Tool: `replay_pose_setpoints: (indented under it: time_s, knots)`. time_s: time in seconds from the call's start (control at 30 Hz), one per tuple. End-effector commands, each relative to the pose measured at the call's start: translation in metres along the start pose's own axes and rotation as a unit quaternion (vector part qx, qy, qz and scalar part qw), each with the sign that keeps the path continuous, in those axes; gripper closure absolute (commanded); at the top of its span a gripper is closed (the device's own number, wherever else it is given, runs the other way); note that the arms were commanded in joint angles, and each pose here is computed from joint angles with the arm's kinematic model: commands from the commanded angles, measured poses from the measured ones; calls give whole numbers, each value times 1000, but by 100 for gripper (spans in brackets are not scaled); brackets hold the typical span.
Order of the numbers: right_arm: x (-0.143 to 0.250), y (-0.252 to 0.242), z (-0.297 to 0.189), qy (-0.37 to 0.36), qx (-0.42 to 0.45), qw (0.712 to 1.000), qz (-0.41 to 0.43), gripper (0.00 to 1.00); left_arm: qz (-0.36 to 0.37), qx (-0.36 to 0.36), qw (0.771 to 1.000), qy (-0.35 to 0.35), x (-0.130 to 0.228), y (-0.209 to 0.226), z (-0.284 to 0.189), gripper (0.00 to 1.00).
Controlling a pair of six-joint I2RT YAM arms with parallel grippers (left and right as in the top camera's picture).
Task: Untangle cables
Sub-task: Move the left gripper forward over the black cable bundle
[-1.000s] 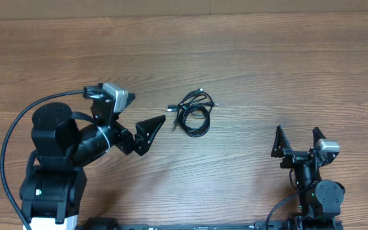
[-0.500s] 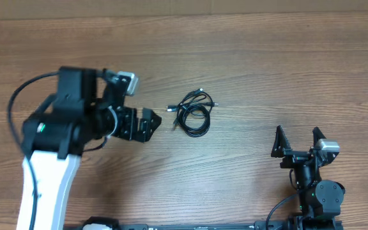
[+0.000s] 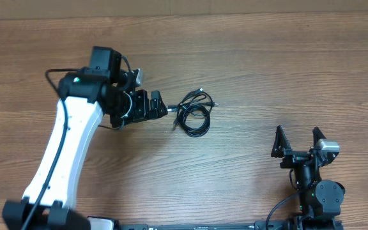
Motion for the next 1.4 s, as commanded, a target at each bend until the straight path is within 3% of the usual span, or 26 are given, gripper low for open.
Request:
replay_pose_setpoints:
  time_s: [0.0,0.2,1.13,1.37]
  knots:
    - [1,-1,0,-3,2,1000,-2,0,-47,8,998,28,-3,0,14,0]
    - [1,-1,0,-3,2,1000,-2,0,-65,27,995,64,-2,0,32,0]
    - [1,-1,0,-3,2,1000,-2,0,-58,31,996,52,-8,-1,34,0]
    - [1,-1,0,-3,2,1000,-2,0,36,22,999,21,-20,-14,42,0]
Point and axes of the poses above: each gripper's point midway between its finger pads, its own z axis out along the fingers, its own y axis along the line the jaws close on, x = y × z, the point moved 1 cm from there along -z, back along the fingers, and after that the axes turned 7 degrees about z, right-handed, at the moved point
